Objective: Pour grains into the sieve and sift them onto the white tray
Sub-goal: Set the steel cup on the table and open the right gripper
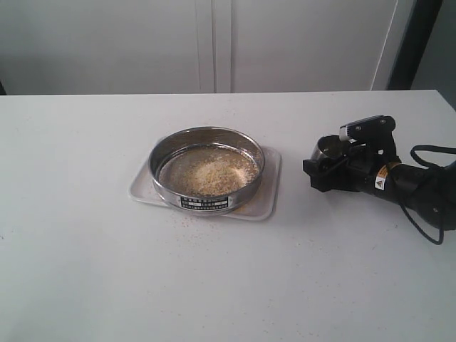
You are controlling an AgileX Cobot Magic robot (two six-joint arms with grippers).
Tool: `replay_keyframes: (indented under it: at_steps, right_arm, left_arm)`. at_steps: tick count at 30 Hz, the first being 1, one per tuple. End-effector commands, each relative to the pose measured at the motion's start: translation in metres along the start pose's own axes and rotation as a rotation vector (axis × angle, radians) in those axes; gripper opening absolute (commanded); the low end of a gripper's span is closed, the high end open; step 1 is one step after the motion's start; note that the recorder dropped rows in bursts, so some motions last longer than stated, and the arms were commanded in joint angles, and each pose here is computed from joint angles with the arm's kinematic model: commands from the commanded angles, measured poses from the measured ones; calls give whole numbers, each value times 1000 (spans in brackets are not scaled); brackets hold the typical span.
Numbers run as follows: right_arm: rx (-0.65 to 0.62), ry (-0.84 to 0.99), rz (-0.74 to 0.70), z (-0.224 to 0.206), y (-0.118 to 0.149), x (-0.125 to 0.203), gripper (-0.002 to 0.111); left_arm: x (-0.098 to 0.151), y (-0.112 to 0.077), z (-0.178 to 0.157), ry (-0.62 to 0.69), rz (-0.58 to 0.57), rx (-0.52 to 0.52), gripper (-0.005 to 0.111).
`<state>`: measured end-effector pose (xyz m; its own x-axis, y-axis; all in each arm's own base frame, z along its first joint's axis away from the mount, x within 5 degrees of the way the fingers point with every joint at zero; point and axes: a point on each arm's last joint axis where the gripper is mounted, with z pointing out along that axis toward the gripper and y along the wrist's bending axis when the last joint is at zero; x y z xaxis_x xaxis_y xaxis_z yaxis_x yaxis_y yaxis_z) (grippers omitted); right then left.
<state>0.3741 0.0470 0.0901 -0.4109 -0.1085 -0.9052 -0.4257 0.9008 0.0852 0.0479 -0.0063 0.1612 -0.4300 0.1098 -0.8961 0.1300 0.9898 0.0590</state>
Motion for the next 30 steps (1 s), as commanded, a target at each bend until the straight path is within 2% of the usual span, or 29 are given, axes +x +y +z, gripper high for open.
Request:
replay_keyframes:
  at_steps: [1, 7, 13, 18, 21, 23, 30]
  right_arm:
    - [14, 5, -12, -1, -5, 2, 6]
    - [13, 6, -12, 0, -4, 2, 25]
    - [13, 6, -6, 0, -4, 2, 48]
    - [13, 6, -6, 0, -4, 2, 59]
    - [13, 6, -6, 0, -4, 2, 80]
    - [13, 4, -7, -1, -4, 1, 86]
    - [18, -55, -20, -10, -2, -21, 87]
  left_arm:
    - [3, -1, 1, 8, -10, 7, 0]
    - [3, -1, 1, 8, -10, 7, 0]
    - [3, -1, 1, 8, -10, 7, 0]
    - [3, -1, 1, 8, -10, 7, 0]
    - [3, -1, 1, 8, -10, 7, 0]
    - [3, -1, 1, 8, -10, 7, 0]
    - [3, -1, 1, 8, -10, 7, 0]
